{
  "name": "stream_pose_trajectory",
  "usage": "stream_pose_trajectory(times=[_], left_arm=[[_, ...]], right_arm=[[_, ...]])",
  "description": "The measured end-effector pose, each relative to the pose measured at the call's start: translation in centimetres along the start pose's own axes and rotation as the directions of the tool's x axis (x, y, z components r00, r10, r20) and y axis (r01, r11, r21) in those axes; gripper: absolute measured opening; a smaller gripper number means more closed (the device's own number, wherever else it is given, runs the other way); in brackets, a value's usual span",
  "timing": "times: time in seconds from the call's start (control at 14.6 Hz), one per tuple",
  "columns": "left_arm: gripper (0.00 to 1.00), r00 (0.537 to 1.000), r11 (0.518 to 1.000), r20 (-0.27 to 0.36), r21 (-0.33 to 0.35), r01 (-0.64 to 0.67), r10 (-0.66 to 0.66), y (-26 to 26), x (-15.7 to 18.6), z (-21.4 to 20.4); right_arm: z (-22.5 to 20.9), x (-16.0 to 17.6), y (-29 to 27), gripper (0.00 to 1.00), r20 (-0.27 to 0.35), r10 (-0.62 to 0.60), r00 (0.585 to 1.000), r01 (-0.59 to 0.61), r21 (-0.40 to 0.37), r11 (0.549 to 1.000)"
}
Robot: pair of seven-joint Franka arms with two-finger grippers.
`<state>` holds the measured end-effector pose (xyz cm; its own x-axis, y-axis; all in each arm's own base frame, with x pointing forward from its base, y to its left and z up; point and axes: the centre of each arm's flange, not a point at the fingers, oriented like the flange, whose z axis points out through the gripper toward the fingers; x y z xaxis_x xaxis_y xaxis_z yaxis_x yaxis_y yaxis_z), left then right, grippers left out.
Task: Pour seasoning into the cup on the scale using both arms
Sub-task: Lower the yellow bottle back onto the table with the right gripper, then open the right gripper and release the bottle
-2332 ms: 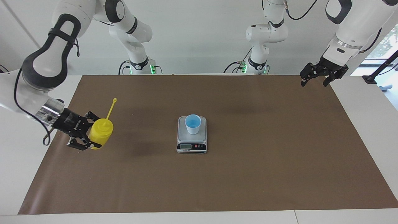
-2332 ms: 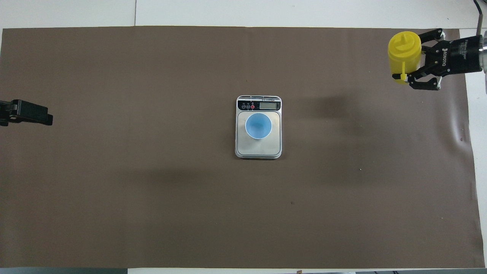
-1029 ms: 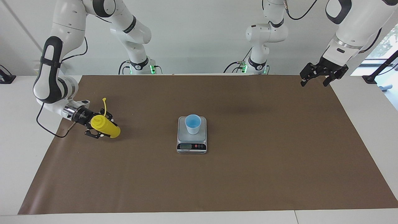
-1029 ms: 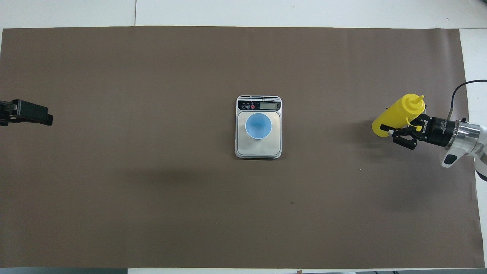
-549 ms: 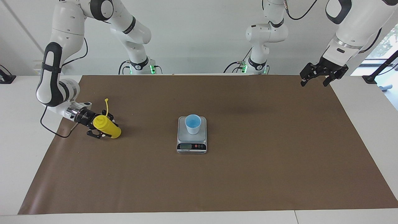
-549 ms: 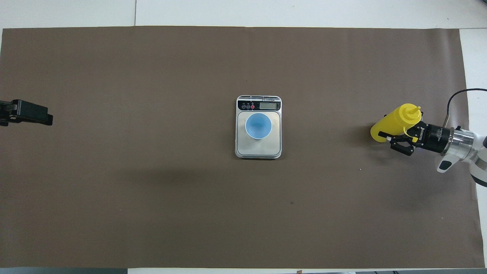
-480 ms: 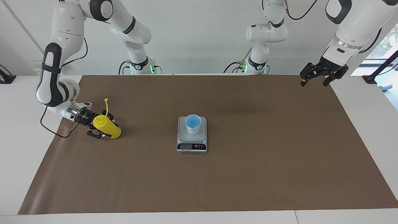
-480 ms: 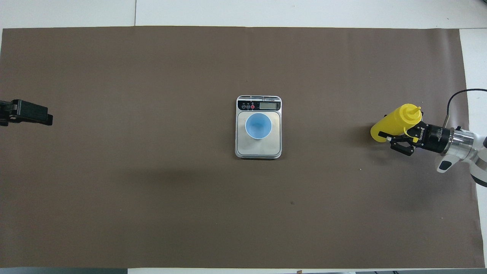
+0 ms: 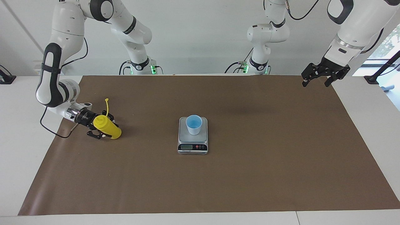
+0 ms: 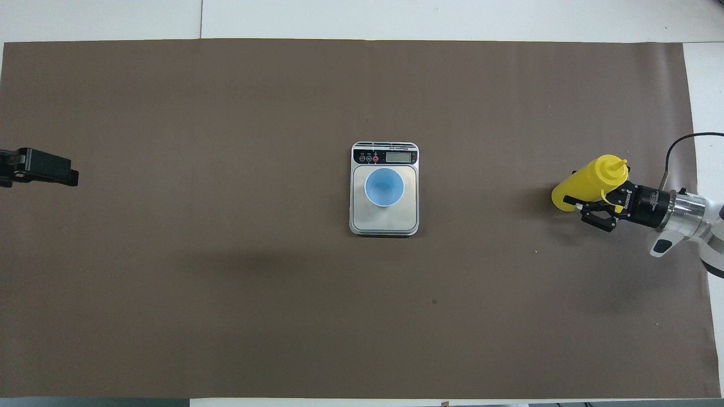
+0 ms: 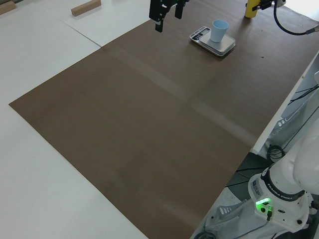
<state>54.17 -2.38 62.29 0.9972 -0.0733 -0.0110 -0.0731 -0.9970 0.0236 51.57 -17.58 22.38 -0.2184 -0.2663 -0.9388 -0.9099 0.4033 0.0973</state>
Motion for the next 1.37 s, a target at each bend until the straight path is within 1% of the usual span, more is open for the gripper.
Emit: stream_pose_trajectory(times=[0.21, 0.34, 0.89, 0.96, 1.03, 1.1, 1.17, 1.23, 1.37], left_arm=[[1.00, 1.000, 1.000, 0.000, 0.000, 0.000, 0.000, 0.0, 0.0, 0.0], [1.00, 1.000, 1.000, 0.000, 0.000, 0.000, 0.000, 0.0, 0.0, 0.0], [1.00, 1.000, 1.000, 0.000, 0.000, -0.003, 0.003, 0.2, 0.0, 0.0], [1.00, 1.000, 1.000, 0.000, 0.000, -0.002, 0.002, 0.1, 0.0, 0.0], [1.00, 1.000, 1.000, 0.000, 0.000, -0.001, 0.001, 0.1, 0.0, 0.0], [1.00, 1.000, 1.000, 0.000, 0.000, 0.000, 0.000, 0.0, 0.0, 0.0], [1.00, 1.000, 1.000, 0.000, 0.000, 0.000, 0.000, 0.0, 0.0, 0.0], [1.00, 1.000, 1.000, 0.000, 0.000, 0.000, 0.000, 0.0, 0.0, 0.0], [1.00, 1.000, 1.000, 0.000, 0.000, 0.000, 0.000, 0.0, 0.0, 0.0]], right_arm=[[0.1, 0.2, 0.1, 0.60, -0.002, -0.080, 0.997, 0.080, -0.001, 0.997], [0.1, 0.3, 0.2, 0.60, -0.001, -0.109, 0.994, 0.109, -0.002, 0.994], [0.2, 0.3, 0.3, 0.60, -0.001, -0.116, 0.993, 0.116, -0.002, 0.993], [0.2, 0.2, 0.3, 0.66, -0.001, -0.116, 0.993, 0.116, -0.004, 0.993], [0.3, 0.2, 0.3, 0.75, -0.001, -0.117, 0.993, 0.117, -0.005, 0.993], [0.3, 0.1, 0.2, 0.85, -0.001, -0.120, 0.993, 0.120, -0.006, 0.993], [0.3, 0.0, 0.1, 0.97, -0.001, -0.123, 0.992, 0.123, -0.006, 0.992], [0.3, -0.2, 0.0, 1.00, -0.003, -0.129, 0.992, 0.129, -0.008, 0.992], [0.7, -1.3, -0.4, 1.00, -0.010, -0.156, 0.988, 0.156, -0.023, 0.987]])
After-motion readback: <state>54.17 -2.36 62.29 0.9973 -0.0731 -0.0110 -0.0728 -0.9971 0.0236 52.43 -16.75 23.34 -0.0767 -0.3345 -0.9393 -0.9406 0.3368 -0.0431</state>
